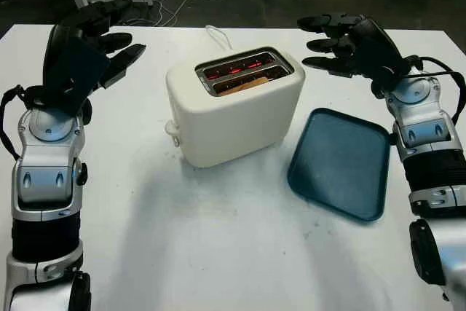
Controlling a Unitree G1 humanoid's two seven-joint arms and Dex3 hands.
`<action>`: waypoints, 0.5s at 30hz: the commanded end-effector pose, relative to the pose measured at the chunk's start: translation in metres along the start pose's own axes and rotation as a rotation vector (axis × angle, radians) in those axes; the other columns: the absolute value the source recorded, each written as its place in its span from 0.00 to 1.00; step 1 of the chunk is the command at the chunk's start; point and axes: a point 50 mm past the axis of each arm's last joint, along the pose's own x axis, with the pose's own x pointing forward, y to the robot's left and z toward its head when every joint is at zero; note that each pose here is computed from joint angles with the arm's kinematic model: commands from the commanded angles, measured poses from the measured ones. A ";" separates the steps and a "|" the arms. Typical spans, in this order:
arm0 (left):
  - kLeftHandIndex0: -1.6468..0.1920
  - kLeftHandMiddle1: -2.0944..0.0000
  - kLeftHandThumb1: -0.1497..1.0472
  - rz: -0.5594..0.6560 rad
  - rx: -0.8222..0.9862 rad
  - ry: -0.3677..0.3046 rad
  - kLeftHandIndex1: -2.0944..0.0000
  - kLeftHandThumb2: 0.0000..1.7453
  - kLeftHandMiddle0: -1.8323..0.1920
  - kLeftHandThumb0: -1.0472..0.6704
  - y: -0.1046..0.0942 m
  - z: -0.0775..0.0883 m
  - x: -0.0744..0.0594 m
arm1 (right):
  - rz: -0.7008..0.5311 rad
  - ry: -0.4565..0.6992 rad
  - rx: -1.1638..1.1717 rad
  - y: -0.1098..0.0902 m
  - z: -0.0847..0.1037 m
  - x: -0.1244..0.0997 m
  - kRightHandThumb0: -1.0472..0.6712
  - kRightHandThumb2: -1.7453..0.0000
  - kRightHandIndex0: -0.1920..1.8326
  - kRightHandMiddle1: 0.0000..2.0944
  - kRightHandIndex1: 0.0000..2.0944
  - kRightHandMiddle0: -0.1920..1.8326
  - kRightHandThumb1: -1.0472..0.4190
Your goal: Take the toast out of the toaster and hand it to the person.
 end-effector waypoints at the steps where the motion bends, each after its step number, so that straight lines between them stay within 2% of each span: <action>1: 0.56 0.74 0.89 -0.004 0.024 -0.010 0.99 0.02 0.67 0.39 0.000 -0.003 0.000 | 0.000 -0.005 0.019 0.000 0.004 0.000 0.38 1.00 0.41 0.01 0.03 0.39 0.09; 15: 0.56 0.69 0.89 -0.043 0.033 -0.019 0.98 0.04 0.70 0.38 -0.007 -0.007 -0.002 | -0.008 0.005 0.012 0.002 0.005 -0.007 0.42 1.00 0.42 0.01 0.03 0.39 0.09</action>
